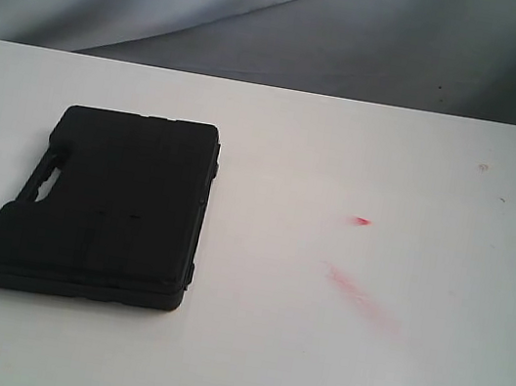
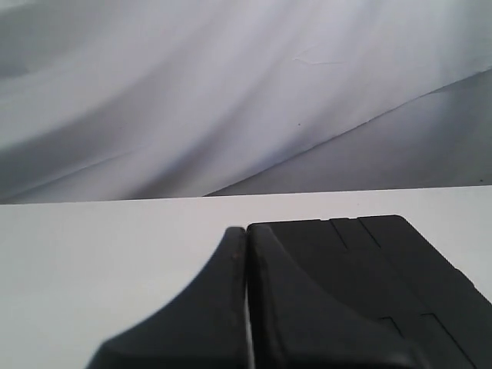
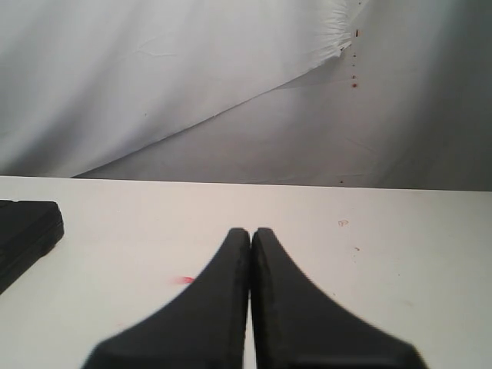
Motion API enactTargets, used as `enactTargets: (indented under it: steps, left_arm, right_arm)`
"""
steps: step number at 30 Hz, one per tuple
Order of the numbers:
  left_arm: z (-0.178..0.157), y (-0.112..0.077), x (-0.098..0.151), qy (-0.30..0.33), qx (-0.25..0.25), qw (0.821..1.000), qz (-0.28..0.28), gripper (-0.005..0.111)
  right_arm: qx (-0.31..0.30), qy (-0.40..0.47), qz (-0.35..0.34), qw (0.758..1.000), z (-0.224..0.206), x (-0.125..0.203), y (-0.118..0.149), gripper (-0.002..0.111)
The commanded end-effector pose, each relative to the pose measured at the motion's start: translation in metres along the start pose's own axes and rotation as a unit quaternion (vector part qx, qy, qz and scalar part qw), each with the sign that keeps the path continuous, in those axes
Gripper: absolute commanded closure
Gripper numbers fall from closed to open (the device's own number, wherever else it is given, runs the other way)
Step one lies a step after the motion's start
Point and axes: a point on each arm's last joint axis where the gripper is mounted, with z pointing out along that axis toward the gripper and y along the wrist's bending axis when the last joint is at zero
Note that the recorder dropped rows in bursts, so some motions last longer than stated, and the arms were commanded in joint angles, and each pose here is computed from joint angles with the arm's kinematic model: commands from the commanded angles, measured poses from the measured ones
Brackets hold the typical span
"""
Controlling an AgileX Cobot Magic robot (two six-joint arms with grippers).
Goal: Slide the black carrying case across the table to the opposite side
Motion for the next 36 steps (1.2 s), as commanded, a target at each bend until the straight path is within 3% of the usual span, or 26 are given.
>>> enactTargets:
  steps: [1, 36]
  left_arm:
    - [-0.0002, 0.0002, 0.0017, 0.003, -0.001, 1.000, 0.002, 0.106]
    - [-0.0002, 0.0005, 0.0029, 0.010, -0.003, 1.000, 0.008, 0.106]
  right_arm:
    - [0.002, -0.002, -0.001, 1.000, -0.0003, 0.0009, -0.0003, 0.108]
    - [0.002, -0.002, -0.001, 1.000, -0.0003, 0.0009, -0.0003, 0.108]
